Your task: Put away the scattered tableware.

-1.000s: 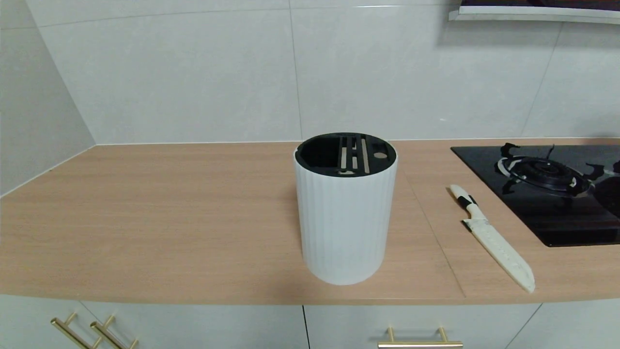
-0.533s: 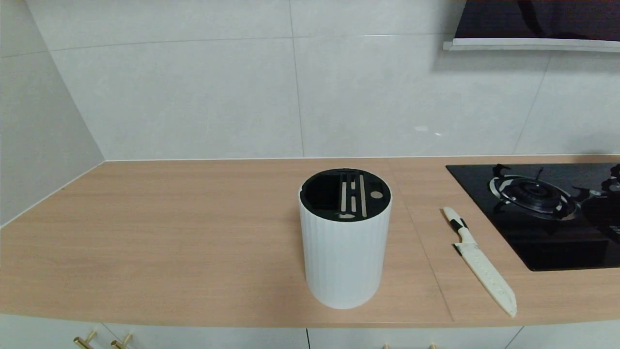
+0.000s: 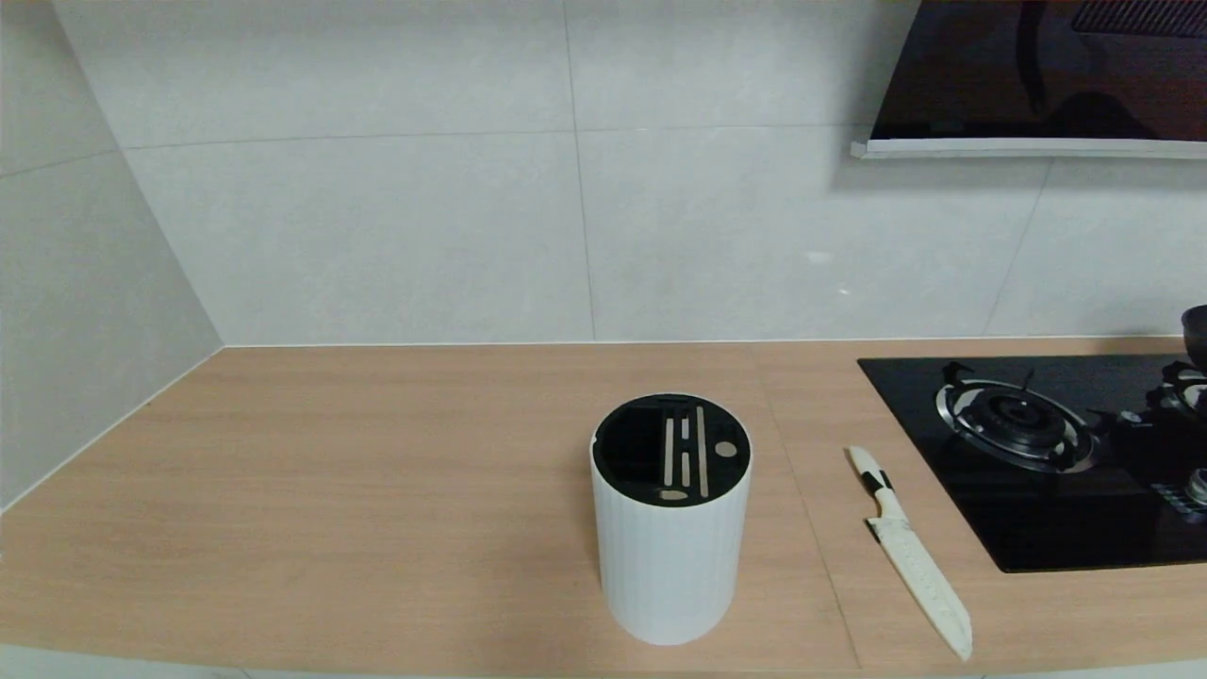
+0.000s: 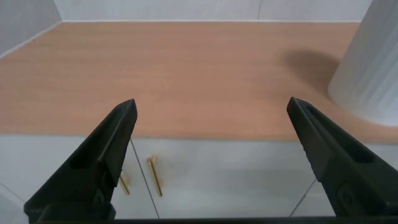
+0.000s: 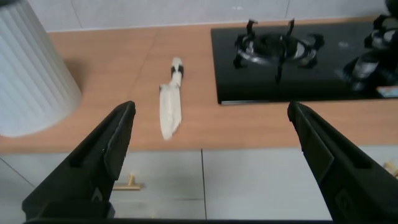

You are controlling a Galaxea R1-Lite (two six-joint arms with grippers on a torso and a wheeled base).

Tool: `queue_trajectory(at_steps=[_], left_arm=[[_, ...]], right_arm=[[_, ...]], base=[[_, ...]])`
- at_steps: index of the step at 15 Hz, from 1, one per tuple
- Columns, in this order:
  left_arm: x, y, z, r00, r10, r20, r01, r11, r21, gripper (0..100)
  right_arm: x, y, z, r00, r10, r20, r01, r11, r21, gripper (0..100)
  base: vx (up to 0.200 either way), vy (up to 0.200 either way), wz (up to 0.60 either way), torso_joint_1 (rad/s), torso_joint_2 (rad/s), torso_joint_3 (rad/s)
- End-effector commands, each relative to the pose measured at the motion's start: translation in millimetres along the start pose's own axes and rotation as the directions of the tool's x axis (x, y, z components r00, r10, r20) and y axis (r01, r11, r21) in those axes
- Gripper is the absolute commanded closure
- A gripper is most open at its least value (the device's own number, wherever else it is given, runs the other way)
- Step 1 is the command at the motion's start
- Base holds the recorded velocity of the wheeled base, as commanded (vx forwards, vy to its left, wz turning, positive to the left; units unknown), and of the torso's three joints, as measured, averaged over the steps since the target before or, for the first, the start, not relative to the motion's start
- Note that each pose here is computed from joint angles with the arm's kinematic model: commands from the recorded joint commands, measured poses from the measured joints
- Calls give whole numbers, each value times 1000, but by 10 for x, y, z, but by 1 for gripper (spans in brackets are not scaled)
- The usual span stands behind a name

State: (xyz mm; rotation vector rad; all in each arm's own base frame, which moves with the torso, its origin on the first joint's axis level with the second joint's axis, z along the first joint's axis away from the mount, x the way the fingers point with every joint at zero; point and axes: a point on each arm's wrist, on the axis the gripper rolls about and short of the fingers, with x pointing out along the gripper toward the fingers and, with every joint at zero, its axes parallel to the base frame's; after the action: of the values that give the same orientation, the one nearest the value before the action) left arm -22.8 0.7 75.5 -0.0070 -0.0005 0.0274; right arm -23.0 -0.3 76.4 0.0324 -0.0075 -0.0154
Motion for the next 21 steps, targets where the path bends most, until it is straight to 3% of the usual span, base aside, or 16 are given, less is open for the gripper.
queue_trajectory(at_steps=[1, 6, 21], left_arm=[[0, 0, 0, 1000, 0, 0, 0, 1000, -1, 0], [0, 0, 0, 1000, 0, 0, 0, 1000, -1, 0], [0, 0, 0, 1000, 2, 0, -2, 1000, -1, 0]], right_arm=[[1, 0, 0, 1000, 0, -1, 0, 1000, 0, 0], [1, 0, 0, 1000, 0, -1, 0, 1000, 0, 0], [1, 0, 0, 1000, 0, -1, 0, 1000, 1, 0]], base=[[0, 0, 0, 237, -496, -256], [0, 0, 0, 172, -350, -182], [0, 0, -40, 0, 0, 0]])
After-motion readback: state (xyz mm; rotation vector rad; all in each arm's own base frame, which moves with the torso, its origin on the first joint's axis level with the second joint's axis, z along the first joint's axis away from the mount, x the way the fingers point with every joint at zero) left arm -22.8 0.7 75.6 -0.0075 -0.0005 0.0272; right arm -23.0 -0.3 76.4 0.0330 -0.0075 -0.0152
